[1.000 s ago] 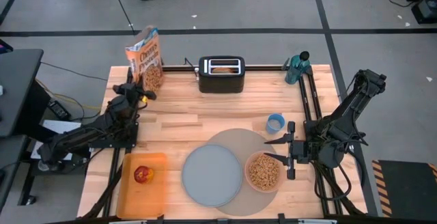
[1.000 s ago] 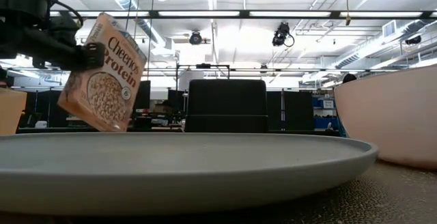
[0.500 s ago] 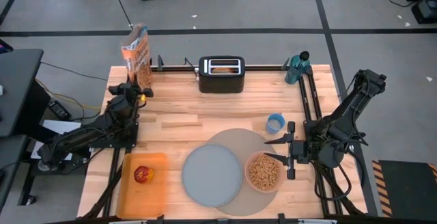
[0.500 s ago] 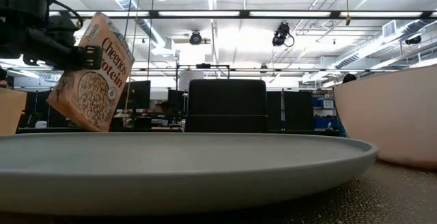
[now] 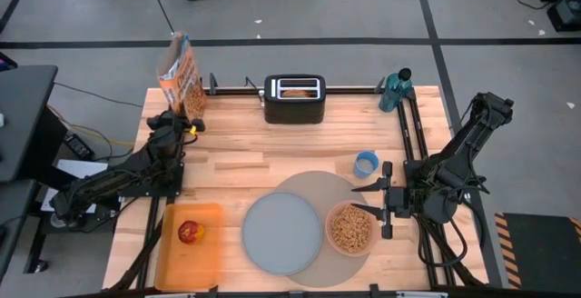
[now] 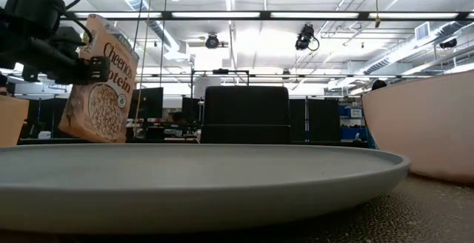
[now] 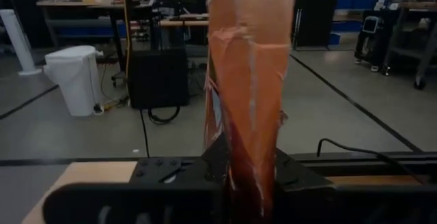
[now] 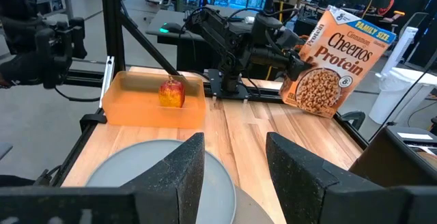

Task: Arrange a breakfast setting
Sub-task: Pour the cereal from the cereal box into the orange bowl

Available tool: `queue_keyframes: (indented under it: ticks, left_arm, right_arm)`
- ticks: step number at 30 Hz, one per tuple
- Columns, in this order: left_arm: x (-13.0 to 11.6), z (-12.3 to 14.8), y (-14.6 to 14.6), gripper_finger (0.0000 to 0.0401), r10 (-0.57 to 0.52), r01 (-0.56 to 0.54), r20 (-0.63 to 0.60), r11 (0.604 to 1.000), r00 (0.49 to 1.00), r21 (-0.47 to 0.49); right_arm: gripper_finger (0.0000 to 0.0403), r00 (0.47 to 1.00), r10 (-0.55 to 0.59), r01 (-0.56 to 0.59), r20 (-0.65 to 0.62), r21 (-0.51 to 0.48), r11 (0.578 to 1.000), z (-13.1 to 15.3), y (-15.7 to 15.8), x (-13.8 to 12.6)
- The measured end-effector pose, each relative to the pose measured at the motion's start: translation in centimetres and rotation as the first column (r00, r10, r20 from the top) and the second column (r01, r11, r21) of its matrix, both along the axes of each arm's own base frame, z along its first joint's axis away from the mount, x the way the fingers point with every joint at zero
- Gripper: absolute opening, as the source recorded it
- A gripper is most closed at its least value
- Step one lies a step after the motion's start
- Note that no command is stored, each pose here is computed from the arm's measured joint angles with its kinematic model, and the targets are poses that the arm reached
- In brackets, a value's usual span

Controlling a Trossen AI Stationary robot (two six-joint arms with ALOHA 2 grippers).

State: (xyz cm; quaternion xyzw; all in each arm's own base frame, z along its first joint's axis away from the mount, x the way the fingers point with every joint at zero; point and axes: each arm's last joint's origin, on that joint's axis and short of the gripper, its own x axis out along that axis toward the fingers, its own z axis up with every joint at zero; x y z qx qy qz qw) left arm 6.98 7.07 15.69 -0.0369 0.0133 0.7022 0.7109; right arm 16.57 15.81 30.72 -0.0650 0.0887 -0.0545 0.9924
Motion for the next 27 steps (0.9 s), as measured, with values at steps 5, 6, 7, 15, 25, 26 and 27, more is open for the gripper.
queue_keyframes:
  ticks: [5,6,7,15,25,26,27]
  left_arm:
    - [0.1,-0.1,0.0,0.007,-0.03,0.03,-0.007,1.0,1.0,-0.009]
    - [0.1,-0.1,0.0,0.0079,-0.04,0.04,-0.003,0.999,0.999,-0.01]
    - [0.1,-0.1,0.0,0.0089,-0.046,0.046,0.003,0.999,0.999,-0.01]
    - [0.1,-0.1,0.0,0.018,-0.048,0.048,0.018,0.999,0.999,-0.012]
    - [0.2,1.0,-0.1,0.0239,-0.076,0.076,-0.11,0.997,0.991,-0.008]
    - [0.1,1.7,-0.1,0.0244,-0.079,0.08,-0.102,0.997,0.992,0.005]
    - [0.1,2.2,-0.1,0.0248,-0.081,0.083,-0.091,0.996,0.993,0.018]
  right_arm:
    - [0.0165,1.0,0.0,0.0,0.0,0.0,1.0,0.0,0.0,0.0]
    - [0.0165,1.0,0.0,0.0,0.0,0.0,1.0,0.0,0.0,0.0]
    - [0.0165,1.0,0.0,0.0,0.0,0.0,1.0,0.0,0.0,0.0]
    - [0.0165,1.0,0.003,-0.003,-0.001,0.0,1.0,0.0,0.0,0.0]
    - [0.0165,1.0,0.018,-0.018,-0.004,0.007,1.0,0.0,0.1,0.0]
    - [0.0165,1.0,0.018,-0.018,-0.004,0.007,1.0,0.0,0.1,0.0]
    - [0.0165,1.0,0.018,-0.018,-0.003,0.008,1.0,0.0,0.1,0.0]
